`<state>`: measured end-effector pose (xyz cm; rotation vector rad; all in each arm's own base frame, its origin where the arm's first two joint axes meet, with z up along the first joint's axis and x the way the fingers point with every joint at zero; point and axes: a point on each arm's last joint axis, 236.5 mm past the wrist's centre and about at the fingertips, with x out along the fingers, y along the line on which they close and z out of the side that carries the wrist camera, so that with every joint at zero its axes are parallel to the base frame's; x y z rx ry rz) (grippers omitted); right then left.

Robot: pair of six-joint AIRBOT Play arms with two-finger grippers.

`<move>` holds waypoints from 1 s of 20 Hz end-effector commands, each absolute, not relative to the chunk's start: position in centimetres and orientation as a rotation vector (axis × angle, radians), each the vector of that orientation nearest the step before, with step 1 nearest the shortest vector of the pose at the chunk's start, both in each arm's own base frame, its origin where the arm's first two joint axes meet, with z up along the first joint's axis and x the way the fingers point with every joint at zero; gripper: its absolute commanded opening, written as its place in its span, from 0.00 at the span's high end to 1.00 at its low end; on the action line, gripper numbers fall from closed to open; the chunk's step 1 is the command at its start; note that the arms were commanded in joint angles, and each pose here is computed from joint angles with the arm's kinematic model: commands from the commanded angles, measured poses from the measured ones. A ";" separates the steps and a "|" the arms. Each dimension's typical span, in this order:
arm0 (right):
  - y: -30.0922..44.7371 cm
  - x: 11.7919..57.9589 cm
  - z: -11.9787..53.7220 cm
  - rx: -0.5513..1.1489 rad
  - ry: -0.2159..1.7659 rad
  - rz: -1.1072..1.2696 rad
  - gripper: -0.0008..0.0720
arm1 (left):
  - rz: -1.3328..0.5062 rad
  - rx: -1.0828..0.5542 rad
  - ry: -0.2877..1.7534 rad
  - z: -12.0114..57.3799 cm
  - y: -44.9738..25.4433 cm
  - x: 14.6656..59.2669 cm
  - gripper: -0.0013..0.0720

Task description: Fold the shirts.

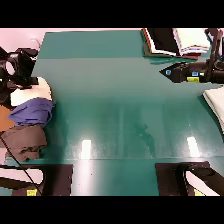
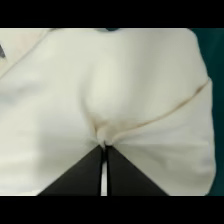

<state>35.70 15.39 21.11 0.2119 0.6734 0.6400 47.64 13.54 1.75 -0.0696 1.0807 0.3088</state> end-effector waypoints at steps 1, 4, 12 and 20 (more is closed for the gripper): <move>15.3 36.4 24.0 0.204 0.594 0.635 0.97 | 0.255 -0.027 0.918 10.9 12.3 49.3 0.96; 15.1 36.7 30.3 0.169 0.442 0.631 0.97 | 0.153 0.058 0.592 26.4 7.3 48.2 0.96; 14.5 34.6 42.3 0.096 0.149 0.620 0.97 | -0.506 0.234 0.354 37.7 -17.4 36.8 0.96; 14.9 33.1 43.6 0.066 0.141 0.647 0.97 | -0.909 0.363 0.614 23.7 -37.0 34.6 0.25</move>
